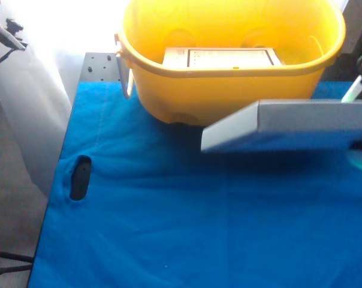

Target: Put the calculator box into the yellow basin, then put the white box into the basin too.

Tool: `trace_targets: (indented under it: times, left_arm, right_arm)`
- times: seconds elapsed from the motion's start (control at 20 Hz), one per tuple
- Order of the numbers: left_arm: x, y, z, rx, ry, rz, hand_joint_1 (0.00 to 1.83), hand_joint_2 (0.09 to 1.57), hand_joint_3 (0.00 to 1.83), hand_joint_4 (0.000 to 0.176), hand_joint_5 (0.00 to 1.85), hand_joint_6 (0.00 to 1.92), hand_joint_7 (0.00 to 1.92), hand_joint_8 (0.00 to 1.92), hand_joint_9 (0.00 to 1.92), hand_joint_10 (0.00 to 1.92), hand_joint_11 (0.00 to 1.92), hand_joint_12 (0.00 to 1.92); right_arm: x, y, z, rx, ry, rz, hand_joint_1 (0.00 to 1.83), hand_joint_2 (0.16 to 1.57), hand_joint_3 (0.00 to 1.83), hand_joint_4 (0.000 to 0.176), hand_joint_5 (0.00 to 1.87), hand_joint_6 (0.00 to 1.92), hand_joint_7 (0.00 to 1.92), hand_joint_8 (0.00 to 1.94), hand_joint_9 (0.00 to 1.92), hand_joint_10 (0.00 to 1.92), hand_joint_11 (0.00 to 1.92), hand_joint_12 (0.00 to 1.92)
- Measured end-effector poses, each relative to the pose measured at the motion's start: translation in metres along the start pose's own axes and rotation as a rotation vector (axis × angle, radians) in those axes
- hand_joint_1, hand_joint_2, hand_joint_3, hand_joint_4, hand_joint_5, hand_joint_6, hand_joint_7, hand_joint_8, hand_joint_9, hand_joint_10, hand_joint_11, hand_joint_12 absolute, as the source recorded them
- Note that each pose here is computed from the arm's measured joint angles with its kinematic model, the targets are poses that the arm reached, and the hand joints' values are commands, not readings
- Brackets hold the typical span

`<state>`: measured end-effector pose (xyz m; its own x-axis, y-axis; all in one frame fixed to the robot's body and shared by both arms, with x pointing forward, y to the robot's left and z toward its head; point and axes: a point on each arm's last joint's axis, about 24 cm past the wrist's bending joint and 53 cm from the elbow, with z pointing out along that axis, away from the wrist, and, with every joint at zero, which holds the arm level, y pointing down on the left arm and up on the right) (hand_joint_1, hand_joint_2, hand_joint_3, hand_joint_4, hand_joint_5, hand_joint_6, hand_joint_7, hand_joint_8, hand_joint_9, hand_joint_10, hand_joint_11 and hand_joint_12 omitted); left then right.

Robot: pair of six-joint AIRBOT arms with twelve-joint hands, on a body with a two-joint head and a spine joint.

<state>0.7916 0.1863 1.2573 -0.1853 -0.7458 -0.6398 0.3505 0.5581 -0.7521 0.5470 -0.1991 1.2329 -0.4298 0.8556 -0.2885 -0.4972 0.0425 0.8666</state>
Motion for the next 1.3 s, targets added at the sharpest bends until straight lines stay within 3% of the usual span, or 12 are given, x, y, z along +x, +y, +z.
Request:
trace_targets:
  times: [0.1, 0.15, 0.35, 0.45, 0.5, 0.6, 0.7, 0.9, 1.0, 1.1, 1.2, 1.3]
  left_arm:
    - [0.004, 0.001, 0.004, -0.005, -0.001, -0.004, 0.56, 1.09, 0.00, 0.062, 0.35, 0.02, 0.26, 0.01, 0.16, 0.02, 0.00, 0.52]
    - [0.006, 0.003, 0.007, -0.010, -0.004, -0.010, 0.58, 1.10, 0.00, 0.059, 0.35, 0.01, 0.27, 0.00, 0.18, 0.02, 0.00, 0.73]
    - [0.033, 0.018, 0.017, -0.047, 0.036, -0.007, 0.64, 1.11, 0.00, 0.034, 0.32, 0.00, 0.23, 0.00, 0.11, 0.01, 0.00, 0.53]
    - [0.044, 0.023, 0.020, -0.064, 0.055, -0.014, 0.64, 1.11, 0.00, 0.034, 0.32, 0.00, 0.24, 0.00, 0.11, 0.01, 0.00, 0.55]
    - [0.047, 0.026, 0.021, -0.070, 0.061, -0.016, 0.63, 1.10, 0.00, 0.053, 0.33, 0.01, 0.23, 0.00, 0.12, 0.01, 0.00, 0.49]
    - [0.046, 0.027, 0.022, -0.072, 0.056, -0.018, 0.63, 1.10, 0.00, 0.055, 0.34, 0.01, 0.24, 0.00, 0.13, 0.01, 0.00, 0.56]
    - [0.045, 0.028, 0.023, -0.076, 0.047, -0.026, 0.61, 1.09, 0.00, 0.073, 0.36, 0.01, 0.26, 0.01, 0.14, 0.01, 0.00, 0.57]
    - [0.048, 0.026, 0.023, -0.069, 0.055, -0.019, 0.61, 1.12, 0.00, 0.042, 0.34, 0.00, 0.26, 0.00, 0.15, 0.01, 0.00, 0.57]
    - [0.046, 0.025, 0.023, -0.067, 0.051, -0.019, 0.61, 1.13, 0.00, 0.042, 0.35, 0.00, 0.27, 0.00, 0.16, 0.01, 0.00, 0.58]
    - [0.043, 0.025, 0.021, -0.066, 0.046, -0.019, 0.62, 1.14, 0.00, 0.022, 0.35, 0.00, 0.27, 0.00, 0.17, 0.01, 0.00, 0.57]
    - [0.043, 0.023, 0.021, -0.060, 0.045, -0.019, 0.61, 1.14, 0.00, 0.031, 0.35, 0.00, 0.27, 0.00, 0.15, 0.00, 0.00, 0.44]
    - [0.046, 0.018, 0.021, -0.048, 0.048, -0.021, 0.61, 1.11, 0.00, 0.044, 0.35, 0.00, 0.26, 0.00, 0.14, 0.00, 0.00, 0.54]
  right_arm:
    - [-0.017, 0.008, 0.010, -0.045, -0.039, -0.029, 1.37, 1.13, 0.00, 0.000, 0.92, 0.93, 0.99, 0.97, 0.85, 1.41, 0.77, 1.58]
    - [-0.027, 0.012, 0.014, -0.069, -0.058, -0.046, 1.37, 1.13, 0.00, 0.000, 0.90, 0.97, 0.95, 0.97, 0.88, 1.41, 0.78, 1.58]
    - [-0.047, 0.015, 0.020, -0.095, -0.098, -0.094, 1.37, 1.12, 0.00, 0.000, 0.93, 0.96, 1.02, 0.92, 0.86, 1.37, 0.77, 1.57]
    - [-0.056, 0.018, 0.024, -0.109, -0.115, -0.117, 1.37, 1.12, 0.00, 0.000, 0.93, 0.92, 1.01, 0.95, 0.85, 1.40, 0.77, 1.57]
    - [-0.062, 0.023, 0.027, -0.131, -0.131, -0.139, 1.37, 1.13, 0.00, 0.000, 0.90, 0.98, 0.95, 0.97, 0.88, 1.40, 0.78, 1.58]
    - [-0.070, 0.029, 0.031, -0.158, -0.143, -0.158, 1.37, 1.13, 0.00, 0.000, 0.92, 0.93, 0.99, 0.97, 0.85, 1.41, 0.77, 1.58]
    - [-0.080, 0.032, 0.040, -0.179, -0.161, -0.175, 1.37, 1.12, 0.00, 0.000, 0.93, 0.96, 1.02, 0.92, 0.86, 1.37, 0.77, 1.57]
    - [-0.082, 0.028, 0.074, -0.198, -0.151, -0.170, 1.37, 1.12, 0.00, 0.000, 0.93, 0.92, 1.01, 0.95, 0.85, 1.40, 0.77, 1.57]
    - [-0.081, 0.025, 0.083, -0.199, -0.149, -0.168, 1.37, 1.13, 0.00, 0.000, 0.90, 0.98, 0.95, 0.97, 0.88, 1.40, 0.78, 1.58]
    - [-0.081, 0.020, 0.099, -0.196, -0.150, -0.158, 1.37, 1.13, 0.00, 0.000, 0.91, 0.94, 0.97, 0.97, 0.86, 1.44, 0.78, 1.58]
    - [-0.081, 0.017, 0.111, -0.195, -0.156, -0.147, 1.37, 1.12, 0.00, 0.000, 0.93, 0.96, 1.02, 0.92, 0.86, 1.37, 0.77, 1.57]
    - [-0.078, 0.006, 0.123, -0.177, -0.154, -0.135, 1.37, 1.13, 0.00, 0.000, 0.90, 0.98, 0.95, 0.97, 0.88, 1.41, 0.78, 1.58]
